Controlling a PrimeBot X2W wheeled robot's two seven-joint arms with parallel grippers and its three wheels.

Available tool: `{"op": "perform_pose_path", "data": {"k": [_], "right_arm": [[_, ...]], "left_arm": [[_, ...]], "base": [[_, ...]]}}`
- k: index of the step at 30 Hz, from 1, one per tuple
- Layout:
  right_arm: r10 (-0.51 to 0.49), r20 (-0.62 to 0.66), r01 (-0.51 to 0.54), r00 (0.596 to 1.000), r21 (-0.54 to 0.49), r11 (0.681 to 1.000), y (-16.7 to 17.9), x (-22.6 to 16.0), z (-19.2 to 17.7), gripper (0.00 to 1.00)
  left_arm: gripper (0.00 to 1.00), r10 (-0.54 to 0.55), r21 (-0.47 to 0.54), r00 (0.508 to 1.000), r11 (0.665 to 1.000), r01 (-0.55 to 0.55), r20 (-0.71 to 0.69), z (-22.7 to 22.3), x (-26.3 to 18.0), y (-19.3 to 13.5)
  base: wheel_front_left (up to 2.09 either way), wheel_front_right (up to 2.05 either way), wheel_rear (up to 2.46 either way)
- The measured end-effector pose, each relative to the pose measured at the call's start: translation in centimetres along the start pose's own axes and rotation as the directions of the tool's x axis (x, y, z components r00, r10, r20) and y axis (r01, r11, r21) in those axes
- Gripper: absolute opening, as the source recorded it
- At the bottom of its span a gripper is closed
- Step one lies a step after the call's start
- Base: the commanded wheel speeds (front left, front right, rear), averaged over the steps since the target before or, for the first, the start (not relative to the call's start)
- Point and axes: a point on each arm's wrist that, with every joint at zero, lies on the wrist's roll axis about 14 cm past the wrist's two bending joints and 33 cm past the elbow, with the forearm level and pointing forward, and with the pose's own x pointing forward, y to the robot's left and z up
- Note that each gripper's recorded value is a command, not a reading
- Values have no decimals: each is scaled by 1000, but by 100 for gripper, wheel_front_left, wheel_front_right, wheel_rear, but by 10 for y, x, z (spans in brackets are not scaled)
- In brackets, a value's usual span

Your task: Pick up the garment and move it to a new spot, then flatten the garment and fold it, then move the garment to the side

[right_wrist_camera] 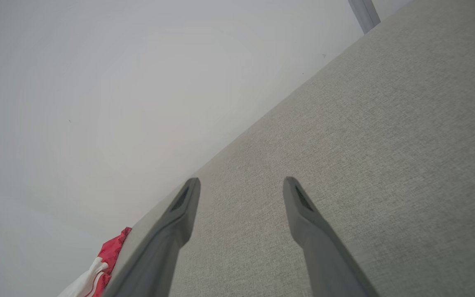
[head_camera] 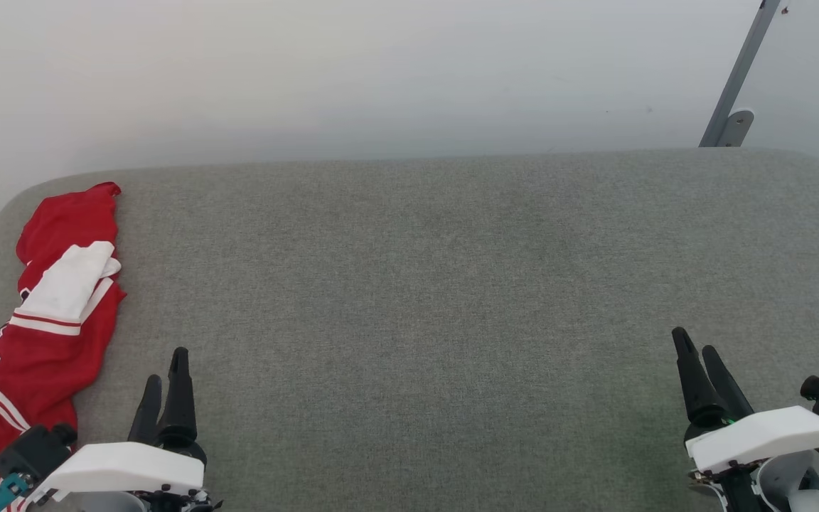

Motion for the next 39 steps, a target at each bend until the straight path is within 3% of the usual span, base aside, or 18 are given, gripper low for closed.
{"op": "perform_pose_path", "data": {"k": [18, 39], "right_arm": [[33, 32, -26, 999, -208, 978, 5, 0, 9, 100], [88, 51, -60, 995, -410, 910, 14, 1, 17, 100]], "left_arm": [[100, -55, 199, 996, 979, 39, 74, 12, -4, -9], [100, -130, 398, 985, 914, 75, 111, 18, -8, -23]], "base": [[0, 0, 0], [0, 0, 0]]}}
